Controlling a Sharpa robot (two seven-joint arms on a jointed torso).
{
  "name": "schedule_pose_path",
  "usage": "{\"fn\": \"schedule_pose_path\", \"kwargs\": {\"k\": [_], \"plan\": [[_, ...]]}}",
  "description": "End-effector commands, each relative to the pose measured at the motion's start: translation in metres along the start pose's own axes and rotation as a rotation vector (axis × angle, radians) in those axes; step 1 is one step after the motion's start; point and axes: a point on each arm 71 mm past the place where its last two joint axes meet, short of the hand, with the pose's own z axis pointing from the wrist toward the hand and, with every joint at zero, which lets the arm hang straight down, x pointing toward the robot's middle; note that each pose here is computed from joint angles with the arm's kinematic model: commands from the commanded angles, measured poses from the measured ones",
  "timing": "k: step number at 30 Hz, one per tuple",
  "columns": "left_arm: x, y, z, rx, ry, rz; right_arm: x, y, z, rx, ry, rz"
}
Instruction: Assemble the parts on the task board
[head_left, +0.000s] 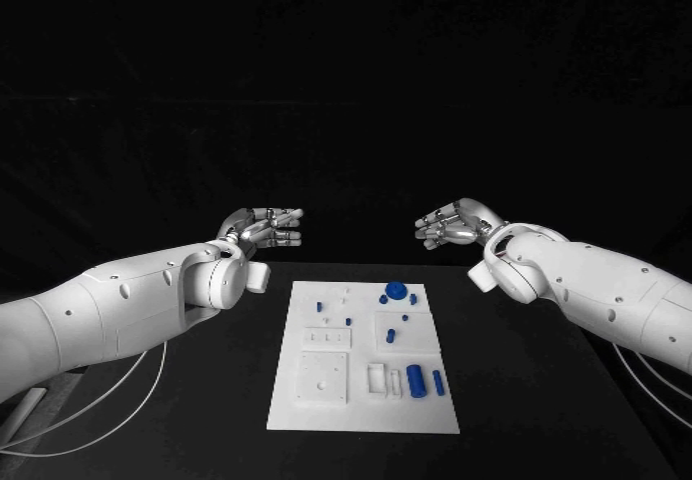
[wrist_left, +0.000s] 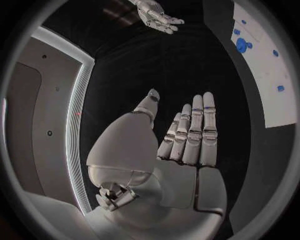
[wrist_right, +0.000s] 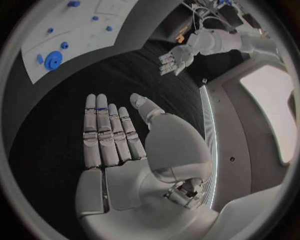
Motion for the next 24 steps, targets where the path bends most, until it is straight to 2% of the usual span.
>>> {"fn": "schedule_pose_path", "kwargs": {"k": [1, 7, 15, 24], "plan": [[0.0065, -0.0027, -0.0049, 0.024, 0.074, -0.030, 0.010, 0.008, 0.003, -0.080, 0.066, -0.334], [0.0147, -0.0064, -0.0171, 0.030, 0.137, -0.059, 0.020, 0.013, 0.010, -0.091, 0.050, -0.527], [0.0301, -0.0157, -0.0344, 0.046, 0.202, -0.091, 0.035, 0.012, 0.017, -0.063, 0.030, -0.716], [0.0400, -0.0252, -0.0399, 0.072, 0.234, -0.086, 0.045, 0.014, 0.020, -0.047, 0.009, -0.806]]}}
